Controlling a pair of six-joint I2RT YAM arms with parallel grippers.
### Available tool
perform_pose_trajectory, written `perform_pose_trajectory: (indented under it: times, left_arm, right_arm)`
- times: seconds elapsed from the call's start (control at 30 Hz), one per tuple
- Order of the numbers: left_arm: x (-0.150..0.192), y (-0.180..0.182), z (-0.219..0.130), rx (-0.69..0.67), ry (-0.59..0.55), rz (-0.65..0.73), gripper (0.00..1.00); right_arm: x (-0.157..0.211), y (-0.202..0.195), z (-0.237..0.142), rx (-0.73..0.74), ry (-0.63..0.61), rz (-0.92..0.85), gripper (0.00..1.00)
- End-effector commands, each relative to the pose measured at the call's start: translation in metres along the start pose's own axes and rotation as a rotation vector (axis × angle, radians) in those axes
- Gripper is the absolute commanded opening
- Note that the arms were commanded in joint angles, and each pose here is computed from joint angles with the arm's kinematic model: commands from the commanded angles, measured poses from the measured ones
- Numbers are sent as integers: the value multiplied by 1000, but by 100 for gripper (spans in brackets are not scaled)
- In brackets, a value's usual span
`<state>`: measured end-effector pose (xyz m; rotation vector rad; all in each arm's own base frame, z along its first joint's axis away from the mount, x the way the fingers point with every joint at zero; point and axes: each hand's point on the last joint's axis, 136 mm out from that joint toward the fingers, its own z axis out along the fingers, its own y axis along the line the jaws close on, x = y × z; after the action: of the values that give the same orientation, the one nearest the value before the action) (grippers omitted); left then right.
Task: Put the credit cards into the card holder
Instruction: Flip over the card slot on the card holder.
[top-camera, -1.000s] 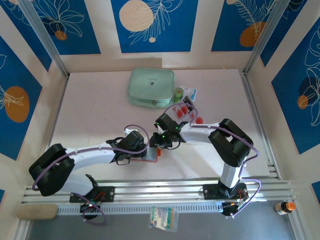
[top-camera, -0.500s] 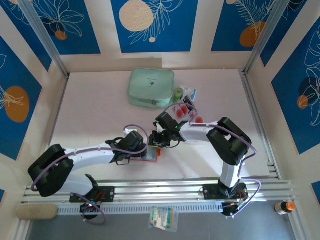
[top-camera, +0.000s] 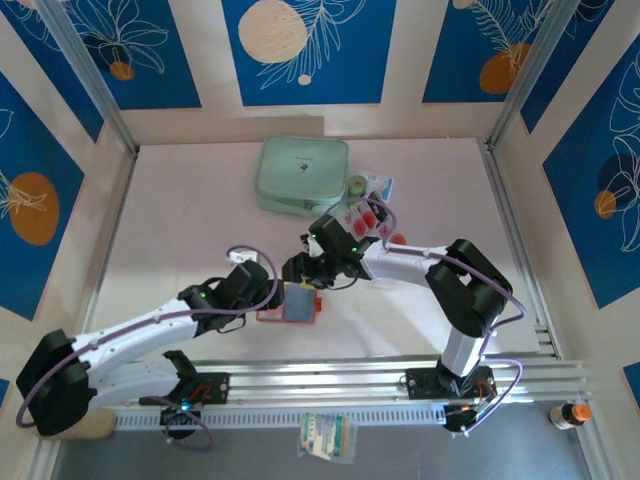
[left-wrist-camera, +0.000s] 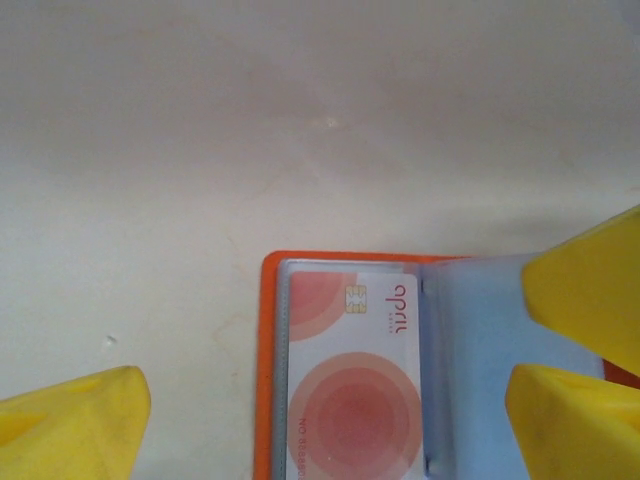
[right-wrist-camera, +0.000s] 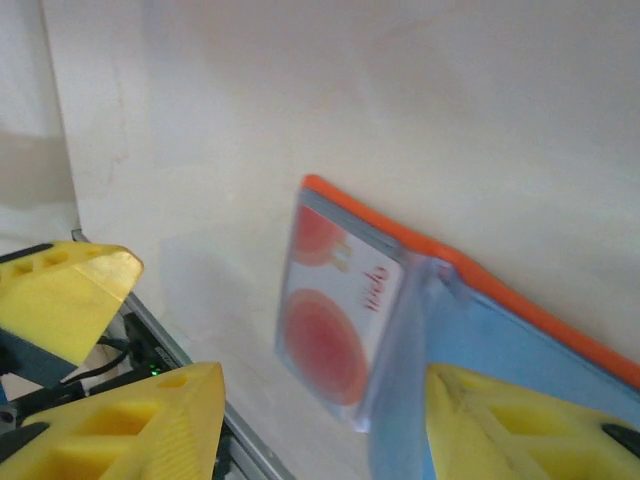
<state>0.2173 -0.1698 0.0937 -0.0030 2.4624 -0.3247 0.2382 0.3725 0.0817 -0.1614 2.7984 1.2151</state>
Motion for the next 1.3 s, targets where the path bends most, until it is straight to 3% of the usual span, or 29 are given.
perform_pose_trajectory:
  times: [0.0, 0.33, 0.53, 1.07, 1.27]
  left_arm:
    - [-19, 1, -15, -6, -69, -18, 92]
    - [-23, 7, -24, -9, -94, -26, 92]
    - [-16, 10, -19, -13, -79, -22, 92]
    - [27, 19, 31, -71, 45, 0, 92]
    - [31, 22, 38, -100, 58, 7, 92]
  right_arm:
    - [8, 13, 13, -16, 55, 1, 56]
    - [3, 24, 61, -10, 106, 19, 56]
    - [3, 23, 68, -20, 122, 35, 56]
    - [-14, 31, 22, -77, 40, 43, 56]
    - [-1, -3, -15, 69, -17, 36, 56]
